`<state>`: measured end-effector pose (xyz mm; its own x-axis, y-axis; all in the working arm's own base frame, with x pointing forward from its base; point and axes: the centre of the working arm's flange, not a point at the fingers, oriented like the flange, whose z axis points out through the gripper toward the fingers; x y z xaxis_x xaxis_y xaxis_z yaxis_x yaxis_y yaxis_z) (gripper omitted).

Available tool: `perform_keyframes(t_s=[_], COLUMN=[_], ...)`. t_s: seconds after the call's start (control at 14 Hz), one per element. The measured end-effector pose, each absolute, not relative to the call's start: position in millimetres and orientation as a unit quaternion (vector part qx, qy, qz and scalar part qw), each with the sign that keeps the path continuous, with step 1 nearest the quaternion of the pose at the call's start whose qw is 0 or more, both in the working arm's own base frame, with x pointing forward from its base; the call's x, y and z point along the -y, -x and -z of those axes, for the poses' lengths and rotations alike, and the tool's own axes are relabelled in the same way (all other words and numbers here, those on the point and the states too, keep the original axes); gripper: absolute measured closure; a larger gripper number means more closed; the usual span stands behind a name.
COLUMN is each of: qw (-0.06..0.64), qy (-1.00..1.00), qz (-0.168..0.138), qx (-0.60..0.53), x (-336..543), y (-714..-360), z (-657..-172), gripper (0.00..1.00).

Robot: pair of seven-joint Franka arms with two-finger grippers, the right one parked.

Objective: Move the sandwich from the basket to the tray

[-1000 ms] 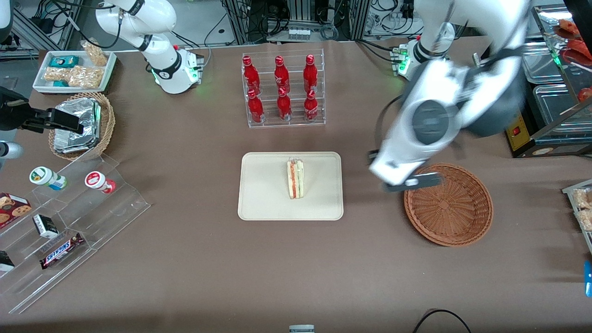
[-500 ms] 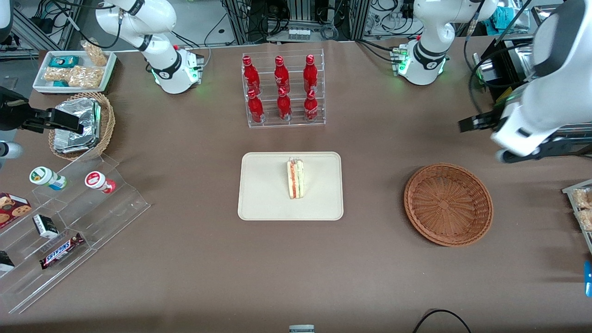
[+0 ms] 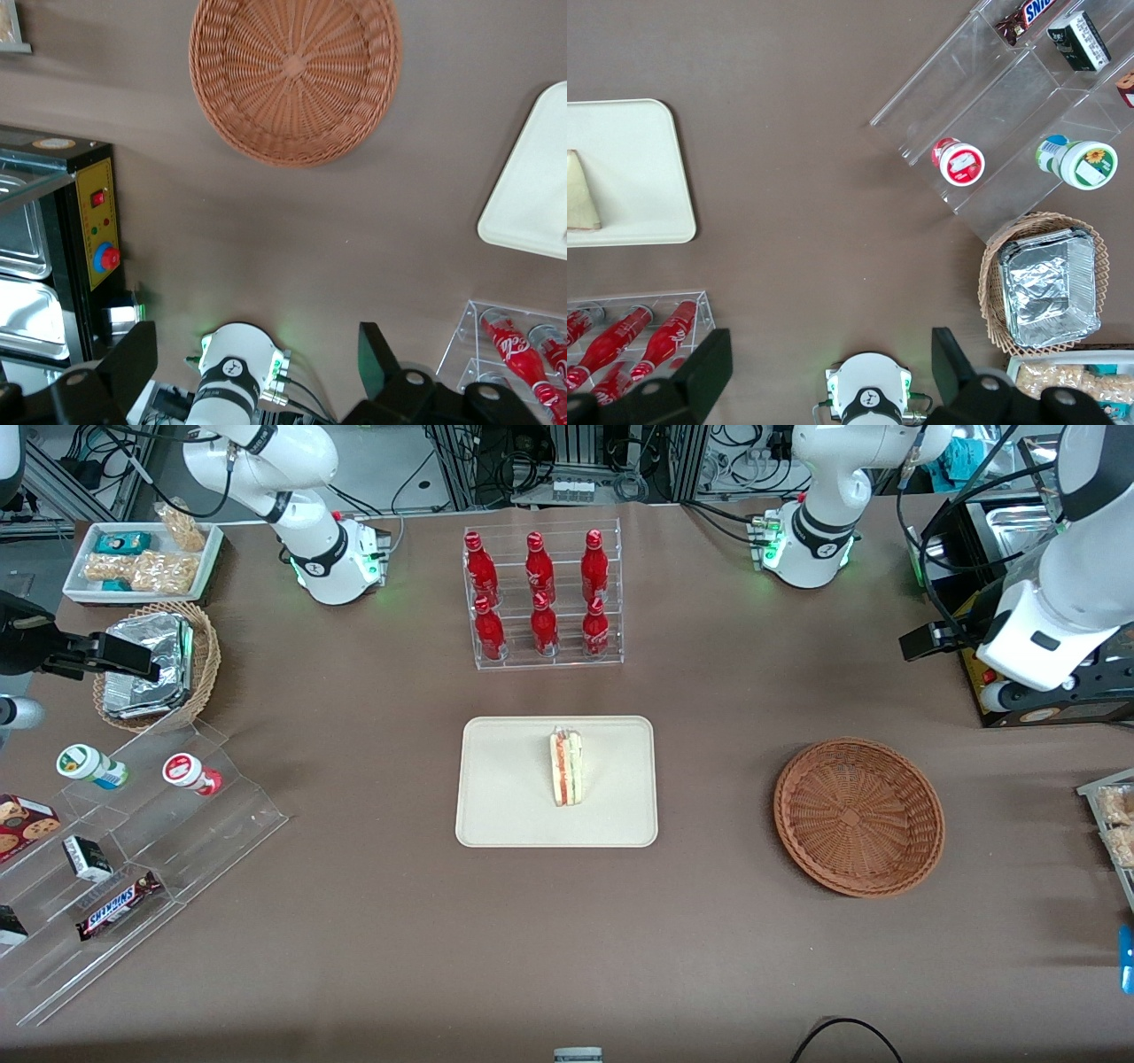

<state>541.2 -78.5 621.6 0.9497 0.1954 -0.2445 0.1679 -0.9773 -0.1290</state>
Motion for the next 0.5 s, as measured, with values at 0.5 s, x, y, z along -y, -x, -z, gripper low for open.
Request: perform_keyframes(t_s=[0.5], qw=[0.043], qy=[0.989], qz=[-0.097], qx=[0.102], x=[75.8], y=[-539.8], z=[-642.3], gripper=[0.0])
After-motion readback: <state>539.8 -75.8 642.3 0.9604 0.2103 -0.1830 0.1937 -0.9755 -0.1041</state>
